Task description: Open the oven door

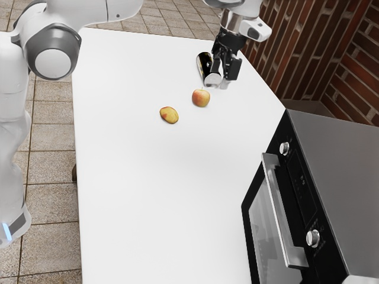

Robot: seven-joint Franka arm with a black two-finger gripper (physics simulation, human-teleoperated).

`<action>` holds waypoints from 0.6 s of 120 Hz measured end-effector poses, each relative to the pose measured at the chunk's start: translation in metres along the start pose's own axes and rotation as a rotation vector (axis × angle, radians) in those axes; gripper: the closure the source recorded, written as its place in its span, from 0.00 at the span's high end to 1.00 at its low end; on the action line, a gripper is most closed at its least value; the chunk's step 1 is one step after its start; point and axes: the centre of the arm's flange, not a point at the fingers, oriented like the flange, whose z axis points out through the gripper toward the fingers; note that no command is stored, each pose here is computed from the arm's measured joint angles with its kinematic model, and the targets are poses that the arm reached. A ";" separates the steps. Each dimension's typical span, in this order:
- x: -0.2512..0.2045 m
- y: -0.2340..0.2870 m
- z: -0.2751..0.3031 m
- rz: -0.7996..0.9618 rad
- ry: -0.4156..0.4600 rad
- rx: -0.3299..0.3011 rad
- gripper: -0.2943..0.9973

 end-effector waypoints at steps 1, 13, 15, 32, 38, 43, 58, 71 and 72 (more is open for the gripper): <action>0.000 0.000 0.000 0.001 0.000 0.000 0.77; 0.000 -0.004 0.000 -0.002 -0.001 -0.005 0.77; 0.000 -0.004 0.000 -0.002 -0.001 -0.006 0.77; -0.079 0.019 -0.142 0.182 0.314 0.050 0.77; -0.079 0.037 -0.154 0.272 0.356 0.132 0.77; -0.069 0.053 -0.149 0.348 0.353 0.197 0.77; -0.063 0.149 -0.106 0.689 0.350 0.361 0.77; -0.120 0.296 -0.105 1.097 0.471 0.372 0.77; -0.125 0.306 -0.105 1.126 0.480 0.370 0.77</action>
